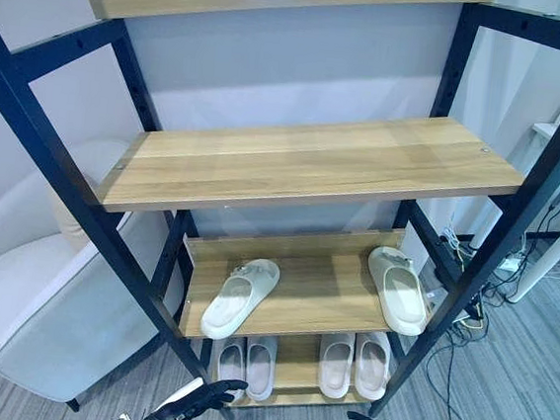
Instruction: Arrange the slippers neatly on the shoe rack.
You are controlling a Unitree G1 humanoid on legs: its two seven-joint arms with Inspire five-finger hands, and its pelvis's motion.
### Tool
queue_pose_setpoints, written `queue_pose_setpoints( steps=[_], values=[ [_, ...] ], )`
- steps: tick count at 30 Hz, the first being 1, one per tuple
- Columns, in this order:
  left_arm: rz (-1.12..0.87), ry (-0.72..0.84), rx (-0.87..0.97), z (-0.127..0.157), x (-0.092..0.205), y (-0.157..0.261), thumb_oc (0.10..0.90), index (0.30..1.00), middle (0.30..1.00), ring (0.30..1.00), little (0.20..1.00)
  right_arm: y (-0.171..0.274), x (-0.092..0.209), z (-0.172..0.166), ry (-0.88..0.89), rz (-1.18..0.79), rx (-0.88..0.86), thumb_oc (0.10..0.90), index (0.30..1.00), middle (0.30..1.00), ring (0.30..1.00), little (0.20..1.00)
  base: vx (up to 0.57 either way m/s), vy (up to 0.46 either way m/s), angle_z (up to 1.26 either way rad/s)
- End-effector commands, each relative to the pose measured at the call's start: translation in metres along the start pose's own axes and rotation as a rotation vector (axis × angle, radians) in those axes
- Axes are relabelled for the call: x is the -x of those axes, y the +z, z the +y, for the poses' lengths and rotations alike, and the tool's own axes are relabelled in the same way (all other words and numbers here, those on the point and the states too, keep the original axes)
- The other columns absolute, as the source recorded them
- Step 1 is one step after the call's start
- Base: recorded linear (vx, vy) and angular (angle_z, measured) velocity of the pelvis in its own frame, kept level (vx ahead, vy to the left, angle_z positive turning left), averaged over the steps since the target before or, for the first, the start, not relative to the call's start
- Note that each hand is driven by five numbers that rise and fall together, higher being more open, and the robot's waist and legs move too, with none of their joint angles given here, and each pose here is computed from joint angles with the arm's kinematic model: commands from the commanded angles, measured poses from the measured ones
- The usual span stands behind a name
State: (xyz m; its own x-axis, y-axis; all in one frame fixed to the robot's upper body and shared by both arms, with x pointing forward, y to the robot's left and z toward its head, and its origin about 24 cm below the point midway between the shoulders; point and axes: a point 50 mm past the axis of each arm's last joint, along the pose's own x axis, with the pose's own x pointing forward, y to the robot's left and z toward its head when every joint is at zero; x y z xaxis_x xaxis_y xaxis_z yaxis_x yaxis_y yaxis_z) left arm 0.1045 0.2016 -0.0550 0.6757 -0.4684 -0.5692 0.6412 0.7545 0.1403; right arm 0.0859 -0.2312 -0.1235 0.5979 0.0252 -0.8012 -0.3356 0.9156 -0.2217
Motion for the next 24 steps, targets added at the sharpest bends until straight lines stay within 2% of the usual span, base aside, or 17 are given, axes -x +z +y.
queue_pose_setpoints(
  steps=[1,10,14,17,19,22,24],
  values=[
    [-0.262,0.070,-0.076,0.039,-0.001,0.057,0.800,0.900,0.900,0.900,0.900,0.044,-0.014,-0.007,-0.028,-0.166,0.061,0.800,0.900,0.900,0.900,0.900,0.04,-0.023,0.01],
    [-0.462,0.110,-0.160,0.051,-0.010,0.106,0.800,0.900,0.900,0.900,0.900,0.047,-0.021,-0.003,-0.041,-0.147,0.184,0.800,0.900,0.900,0.900,0.900,0.00,-0.036,0.00],
    [-0.671,0.132,-0.258,0.054,-0.007,0.155,0.800,0.900,0.900,0.900,0.900,0.047,-0.024,-0.001,-0.052,-0.136,0.243,0.800,0.900,0.900,0.900,0.900,0.01,-0.020,0.00],
    [-0.755,0.164,-0.302,0.056,-0.008,0.174,0.800,0.900,0.900,0.900,0.900,0.047,-0.023,0.002,-0.045,-0.141,0.260,0.800,0.900,0.900,0.900,0.900,0.01,-0.014,0.00],
    [-0.847,0.238,-0.407,0.058,-0.014,0.198,0.800,0.900,0.900,0.900,0.900,0.052,-0.023,0.002,-0.054,-0.160,0.267,0.800,0.900,0.900,0.900,0.900,0.03,-0.038,0.00],
    [-0.885,0.281,-0.461,0.057,-0.020,0.208,0.800,0.900,0.900,0.900,0.900,0.054,-0.024,0.000,-0.069,-0.169,0.259,0.800,0.900,0.900,0.900,0.900,0.01,-0.009,-0.01],
    [-0.947,0.349,-0.756,0.059,-0.023,0.229,0.800,0.900,0.900,0.900,0.900,0.060,-0.023,0.001,-0.078,-0.203,0.258,0.800,0.900,0.900,0.900,0.900,0.03,-0.026,-0.02]
  ],
)
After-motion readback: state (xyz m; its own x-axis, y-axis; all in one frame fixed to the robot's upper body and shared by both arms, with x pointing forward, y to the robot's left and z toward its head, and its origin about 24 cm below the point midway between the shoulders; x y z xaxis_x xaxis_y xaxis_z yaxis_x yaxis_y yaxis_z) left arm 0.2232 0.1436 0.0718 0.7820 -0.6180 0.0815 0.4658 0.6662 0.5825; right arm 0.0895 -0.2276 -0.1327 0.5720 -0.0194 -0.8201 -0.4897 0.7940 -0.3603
